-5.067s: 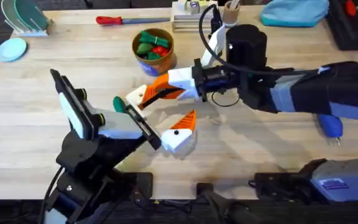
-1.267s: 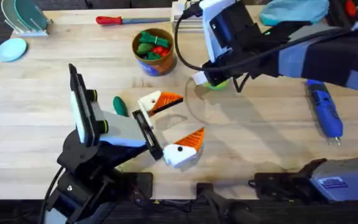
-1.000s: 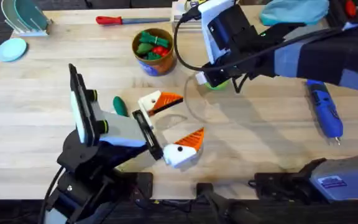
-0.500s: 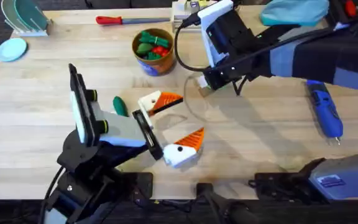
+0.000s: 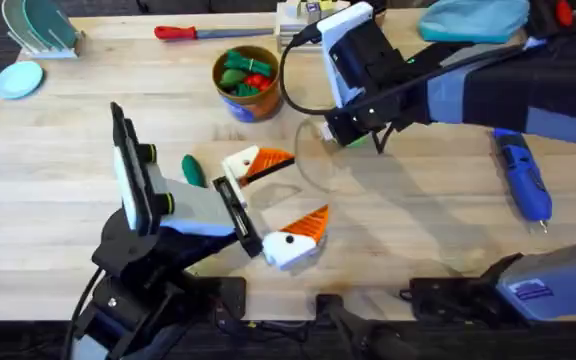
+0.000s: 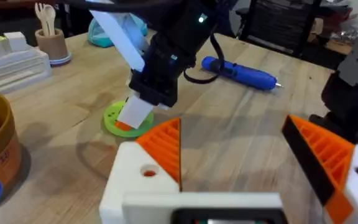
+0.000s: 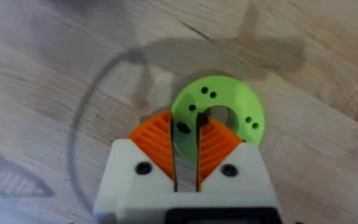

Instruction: Pick up the gripper from the table and insert it into the empty holder that is missing its gripper. Then pick up a screw, insert it into the mounting hole, and use the screwdriver to tighten it. Finally, clean up the table by picking up the vegetable and placing it into the bucket.

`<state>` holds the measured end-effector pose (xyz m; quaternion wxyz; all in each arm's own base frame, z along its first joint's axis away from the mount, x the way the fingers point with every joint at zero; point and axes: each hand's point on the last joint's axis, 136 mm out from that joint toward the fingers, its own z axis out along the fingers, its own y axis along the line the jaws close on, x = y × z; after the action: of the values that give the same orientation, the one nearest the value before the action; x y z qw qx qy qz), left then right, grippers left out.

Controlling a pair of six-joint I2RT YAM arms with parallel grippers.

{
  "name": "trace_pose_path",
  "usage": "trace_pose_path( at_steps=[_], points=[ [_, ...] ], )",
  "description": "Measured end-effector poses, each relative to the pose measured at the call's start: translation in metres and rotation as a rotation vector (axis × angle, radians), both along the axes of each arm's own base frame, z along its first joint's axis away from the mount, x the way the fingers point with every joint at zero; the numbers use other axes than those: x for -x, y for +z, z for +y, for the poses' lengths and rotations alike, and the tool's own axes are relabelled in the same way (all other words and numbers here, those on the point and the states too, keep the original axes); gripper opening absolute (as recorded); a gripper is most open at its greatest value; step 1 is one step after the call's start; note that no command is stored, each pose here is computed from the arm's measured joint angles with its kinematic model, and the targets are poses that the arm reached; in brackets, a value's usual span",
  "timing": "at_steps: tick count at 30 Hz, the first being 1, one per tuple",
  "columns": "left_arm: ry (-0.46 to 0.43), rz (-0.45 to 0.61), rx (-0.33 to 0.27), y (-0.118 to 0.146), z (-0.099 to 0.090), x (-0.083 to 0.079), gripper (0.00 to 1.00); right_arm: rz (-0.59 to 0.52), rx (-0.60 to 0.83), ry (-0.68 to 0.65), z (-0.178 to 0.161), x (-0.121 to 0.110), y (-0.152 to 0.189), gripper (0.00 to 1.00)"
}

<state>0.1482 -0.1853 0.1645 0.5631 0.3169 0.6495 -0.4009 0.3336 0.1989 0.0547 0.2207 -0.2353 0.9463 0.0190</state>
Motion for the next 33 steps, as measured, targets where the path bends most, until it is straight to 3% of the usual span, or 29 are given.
trace_pose_path(
  at_steps=[5,33],
  points=[
    [0.0,0.0,0.0,0.0,0.0,0.0,0.993,-0.009,-0.001,-0.002,0.0,-0.002,0.001,0.018],
    [0.0,0.0,0.0,0.0,0.0,0.0,0.993,-0.021,0.0,-0.006,-0.001,-0.003,0.015,0.006]
  ],
)
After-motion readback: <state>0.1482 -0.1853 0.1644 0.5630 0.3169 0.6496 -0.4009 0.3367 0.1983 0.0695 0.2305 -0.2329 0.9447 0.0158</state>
